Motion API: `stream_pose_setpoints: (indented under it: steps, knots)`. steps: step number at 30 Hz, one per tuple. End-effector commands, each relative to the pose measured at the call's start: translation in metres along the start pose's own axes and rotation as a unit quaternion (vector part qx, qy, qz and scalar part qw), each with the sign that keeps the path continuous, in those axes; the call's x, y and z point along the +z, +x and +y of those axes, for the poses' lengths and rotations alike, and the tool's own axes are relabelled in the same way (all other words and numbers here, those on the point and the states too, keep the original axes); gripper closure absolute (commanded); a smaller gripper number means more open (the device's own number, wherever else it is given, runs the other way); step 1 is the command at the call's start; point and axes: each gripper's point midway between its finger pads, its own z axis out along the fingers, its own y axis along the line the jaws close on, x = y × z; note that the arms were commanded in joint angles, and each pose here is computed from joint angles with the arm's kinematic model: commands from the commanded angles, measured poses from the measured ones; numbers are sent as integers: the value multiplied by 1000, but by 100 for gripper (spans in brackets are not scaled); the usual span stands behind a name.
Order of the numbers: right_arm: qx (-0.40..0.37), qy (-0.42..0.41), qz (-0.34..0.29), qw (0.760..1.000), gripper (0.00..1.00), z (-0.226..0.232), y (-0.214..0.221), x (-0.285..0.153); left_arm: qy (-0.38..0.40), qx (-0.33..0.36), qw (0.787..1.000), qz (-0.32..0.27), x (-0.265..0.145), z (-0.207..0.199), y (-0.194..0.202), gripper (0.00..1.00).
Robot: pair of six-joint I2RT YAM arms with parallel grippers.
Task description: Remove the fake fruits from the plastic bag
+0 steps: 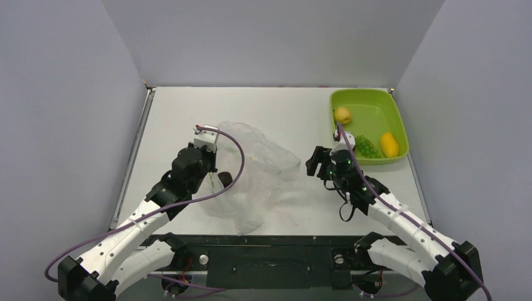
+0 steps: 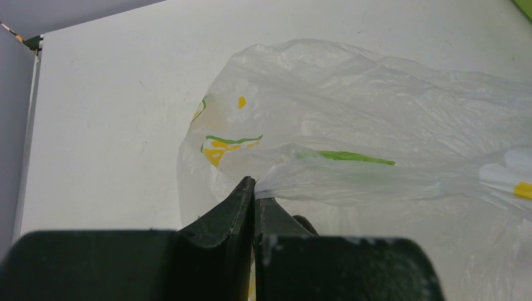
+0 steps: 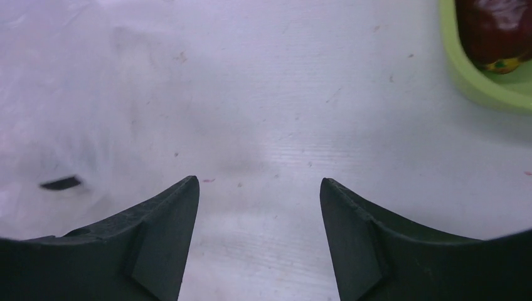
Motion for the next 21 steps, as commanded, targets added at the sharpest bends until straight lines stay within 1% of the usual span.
stream_pose_setpoints:
  steps: [1, 2, 3, 4, 5, 6, 7, 10, 12, 15, 18, 21]
  knots:
    - [5, -95, -30, 995, 34, 35, 21, -30, 18, 3, 1000, -21, -3, -5, -17, 100]
    - [1, -150, -48, 988, 36, 61, 21, -46, 20, 3, 1000, -21, -3, -6, -17, 100]
    - [0, -161, -51, 986, 37, 65, 29, -50, 28, 3, 999, -22, -3, -8, -16, 100]
    - [-5, -209, -62, 976, 38, 89, 32, -67, 32, 3, 999, -23, -3, -10, -17, 100]
    - [1, -214, -87, 973, 39, 95, 25, -72, 44, 4, 999, -23, -4, -14, -17, 100]
    - [-11, -244, -82, 966, 39, 112, 35, -84, 48, 3, 999, -23, -3, -16, -17, 100]
    - [-16, -245, -94, 965, 39, 120, 32, -86, 56, 4, 998, -22, -3, -19, -16, 100]
    - [-56, -283, -92, 953, 41, 158, 46, -99, 85, 6, 996, -20, -3, -30, -14, 100]
    - [-87, -284, -95, 950, 42, 180, 51, -99, 114, 6, 993, -24, -6, -40, -15, 100]
    - [-131, -268, -117, 947, 43, 206, 57, -84, 154, 21, 987, -39, -12, -54, -17, 100]
    - [-149, -248, -144, 946, 43, 220, 54, -68, 172, 25, 983, -51, -18, -61, -15, 100]
    - [-171, -226, -163, 945, 43, 233, 60, -47, 193, 42, 979, -59, -23, -72, -11, 100]
